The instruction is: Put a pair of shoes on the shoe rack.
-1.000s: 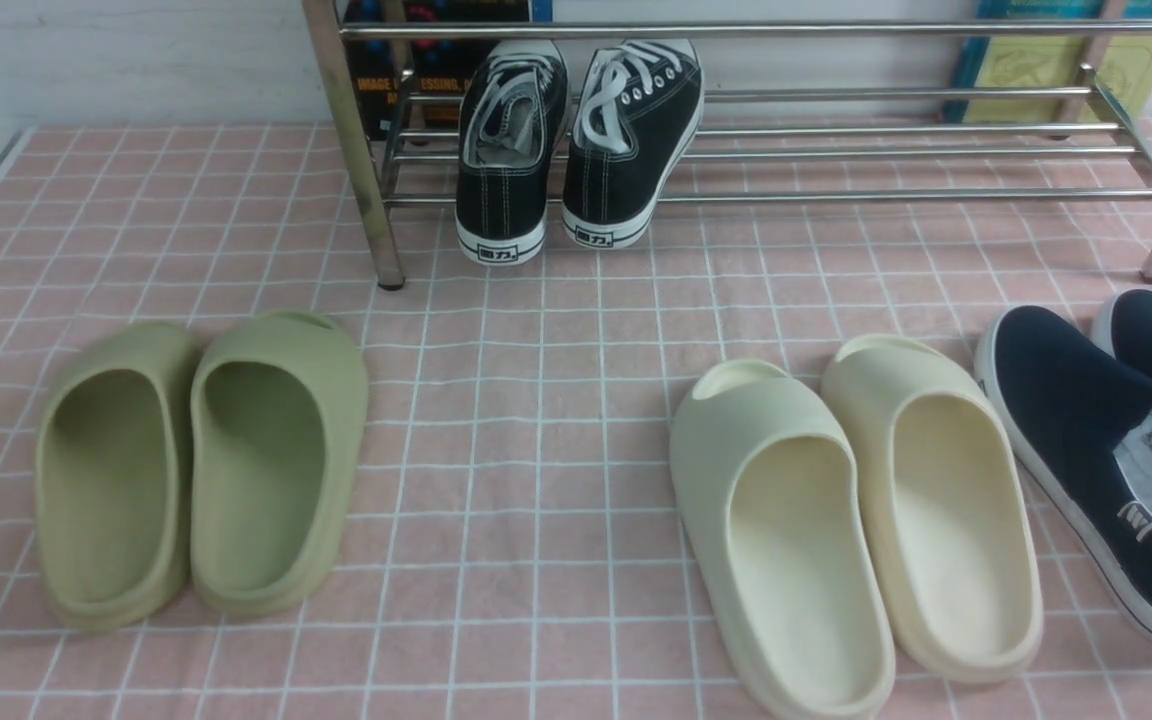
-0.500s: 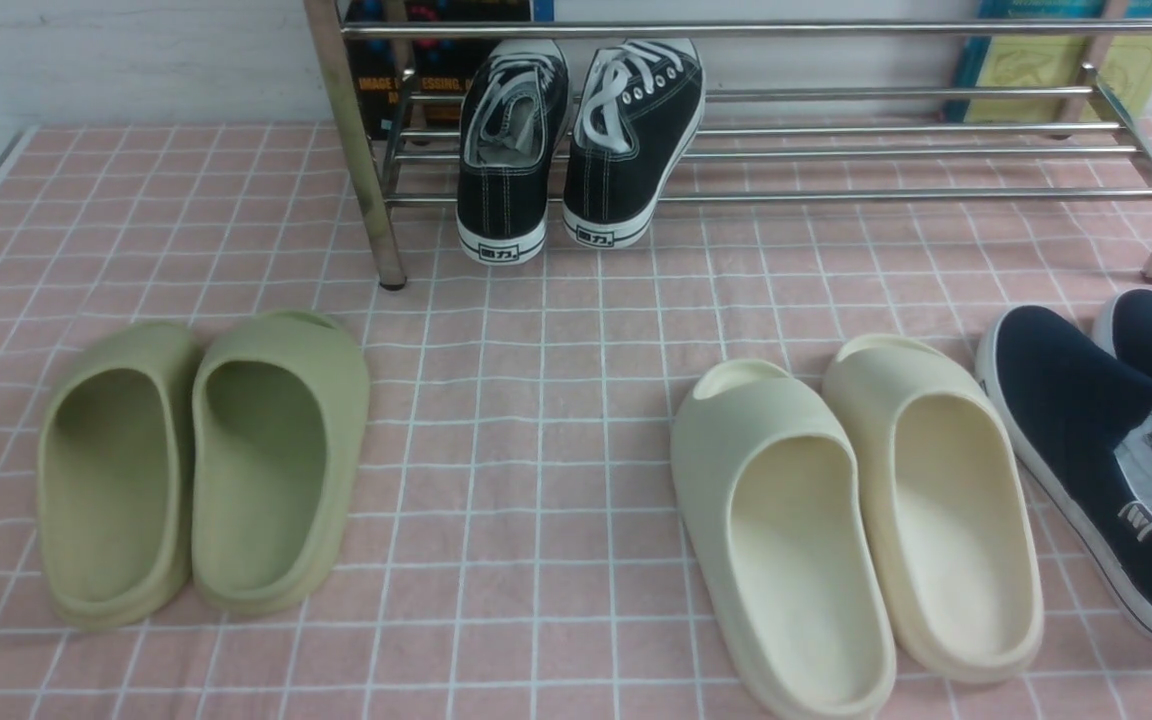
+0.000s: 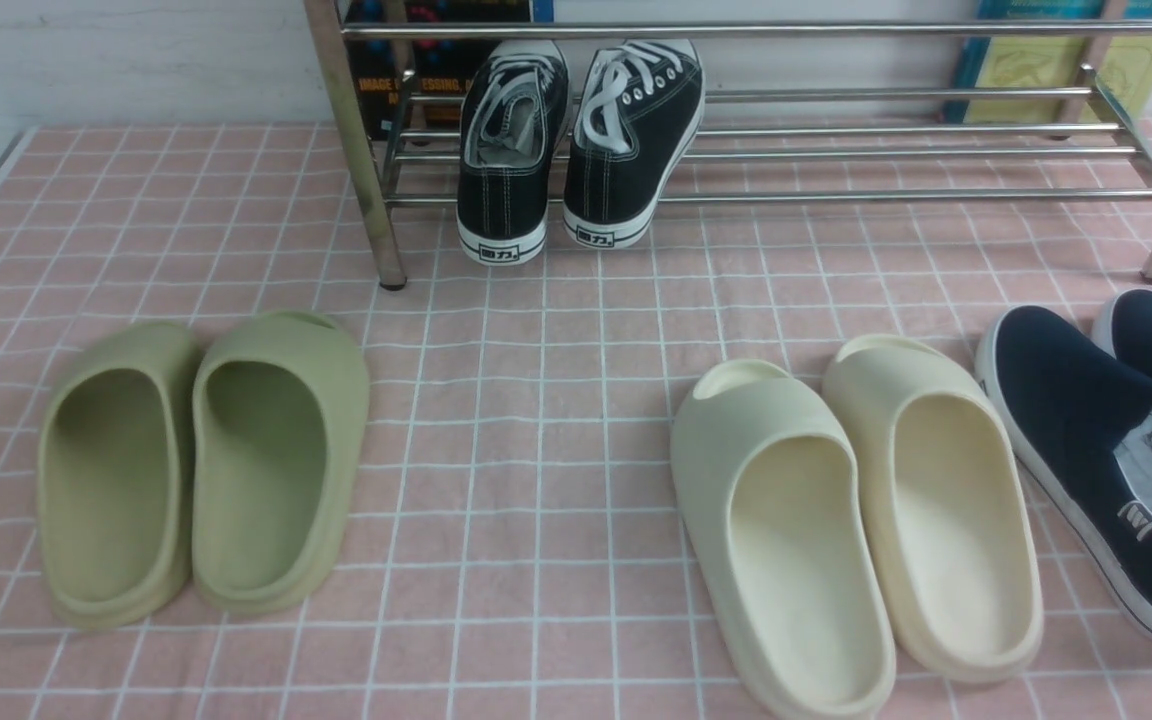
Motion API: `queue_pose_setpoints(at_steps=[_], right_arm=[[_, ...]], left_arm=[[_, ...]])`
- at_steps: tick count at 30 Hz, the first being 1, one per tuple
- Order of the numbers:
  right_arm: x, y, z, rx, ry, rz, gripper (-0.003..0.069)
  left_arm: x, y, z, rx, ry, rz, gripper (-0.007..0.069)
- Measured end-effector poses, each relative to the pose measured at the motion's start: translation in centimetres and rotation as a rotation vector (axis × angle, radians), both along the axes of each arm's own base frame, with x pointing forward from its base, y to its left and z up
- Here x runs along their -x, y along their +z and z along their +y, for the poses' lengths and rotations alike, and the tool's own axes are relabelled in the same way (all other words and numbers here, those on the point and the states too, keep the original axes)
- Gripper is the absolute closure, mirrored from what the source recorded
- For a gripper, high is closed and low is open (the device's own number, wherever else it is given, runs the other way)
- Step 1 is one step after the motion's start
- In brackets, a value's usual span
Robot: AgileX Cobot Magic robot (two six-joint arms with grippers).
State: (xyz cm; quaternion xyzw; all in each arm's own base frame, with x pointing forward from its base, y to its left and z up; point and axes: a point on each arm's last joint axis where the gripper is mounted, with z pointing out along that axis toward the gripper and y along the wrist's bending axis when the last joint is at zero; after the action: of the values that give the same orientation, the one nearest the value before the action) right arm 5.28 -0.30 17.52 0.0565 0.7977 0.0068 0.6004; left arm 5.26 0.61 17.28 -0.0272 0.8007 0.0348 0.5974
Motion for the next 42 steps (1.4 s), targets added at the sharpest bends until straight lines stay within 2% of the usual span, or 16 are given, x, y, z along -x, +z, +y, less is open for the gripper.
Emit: queue_pose_setpoints(at_steps=[42], right_arm=[[0.00, 0.00, 0.00, 0.000, 0.000, 0.000, 0.0416]], left_arm=[[0.00, 0.00, -0.03, 0.006, -0.002, 0.000, 0.0598]])
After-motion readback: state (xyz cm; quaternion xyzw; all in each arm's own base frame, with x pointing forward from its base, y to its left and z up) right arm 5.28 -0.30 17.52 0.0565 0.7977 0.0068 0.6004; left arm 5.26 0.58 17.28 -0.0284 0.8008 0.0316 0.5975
